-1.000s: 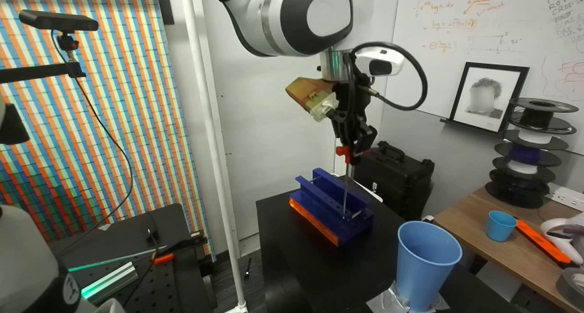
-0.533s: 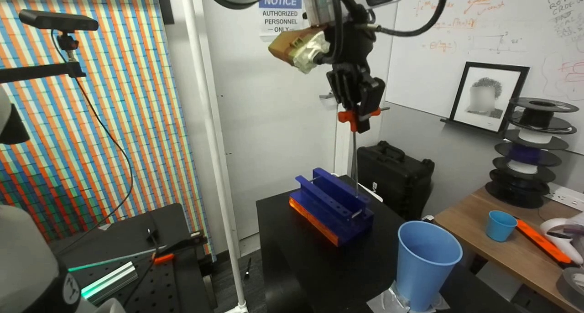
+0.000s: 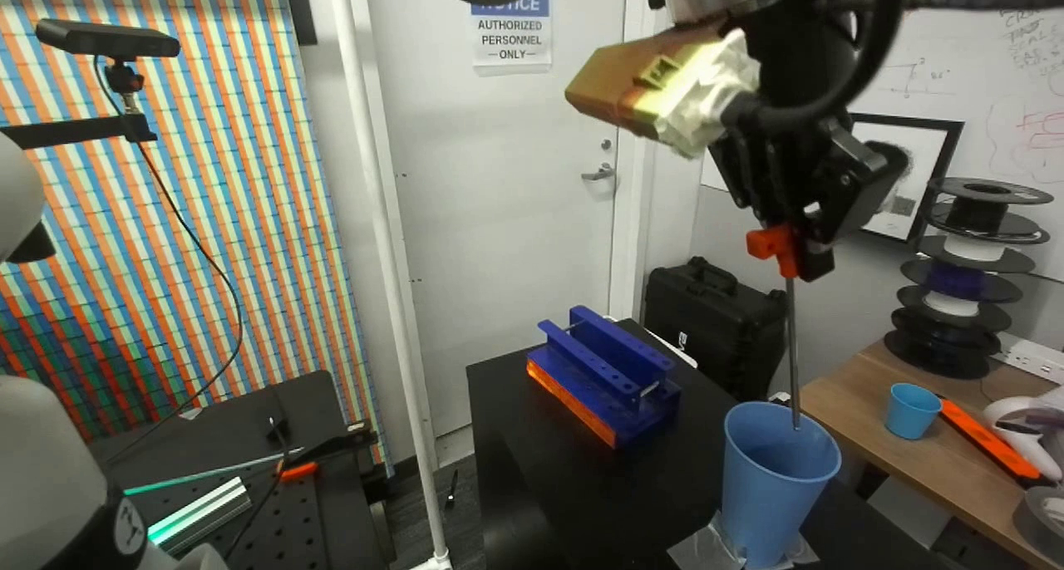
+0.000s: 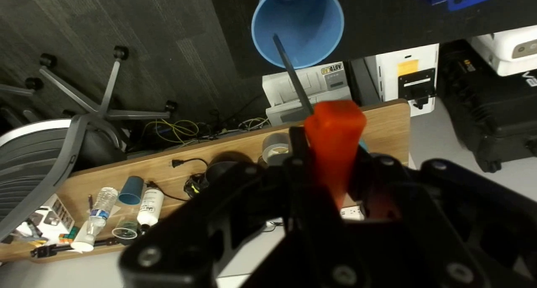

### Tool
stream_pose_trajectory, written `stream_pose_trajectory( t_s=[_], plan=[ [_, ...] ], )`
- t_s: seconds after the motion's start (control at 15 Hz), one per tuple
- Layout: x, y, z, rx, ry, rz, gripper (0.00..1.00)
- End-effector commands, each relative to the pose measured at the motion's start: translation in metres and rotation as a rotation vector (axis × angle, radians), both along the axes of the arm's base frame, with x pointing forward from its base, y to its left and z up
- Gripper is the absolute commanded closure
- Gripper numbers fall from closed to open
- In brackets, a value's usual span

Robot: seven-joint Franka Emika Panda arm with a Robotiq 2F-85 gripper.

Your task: Put the orange object inside the blue cup

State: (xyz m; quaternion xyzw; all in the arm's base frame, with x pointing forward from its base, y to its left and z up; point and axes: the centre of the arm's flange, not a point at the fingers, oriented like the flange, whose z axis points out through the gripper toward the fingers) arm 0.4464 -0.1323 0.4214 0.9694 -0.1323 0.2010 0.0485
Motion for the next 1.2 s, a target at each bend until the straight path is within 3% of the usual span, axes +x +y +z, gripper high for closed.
stream_pose_trajectory(
  t_s=[0.0, 0.4, 0.53, 0.93, 1.0, 1.07, 1.13],
  plan=[
    [0.037, -0.010, -0.032, 0.006, -0.014, 0.033, 0.86],
    [0.072, 0.003, -0.090, 0.074, 0.035, 0.067, 0.86],
    [0.073, 0.003, -0.103, 0.124, 0.072, 0.065, 0.55],
    [0.018, -0.010, -0.056, 0.271, 0.125, 0.118, 0.09],
    [0.000, -0.015, -0.046, 0.294, 0.146, 0.152, 0.03],
    [0.036, -0.005, -0.079, 0.257, 0.149, 0.106, 0.00],
    [0.030, -0.008, -0.070, 0.266, 0.147, 0.110, 0.12]
  ],
)
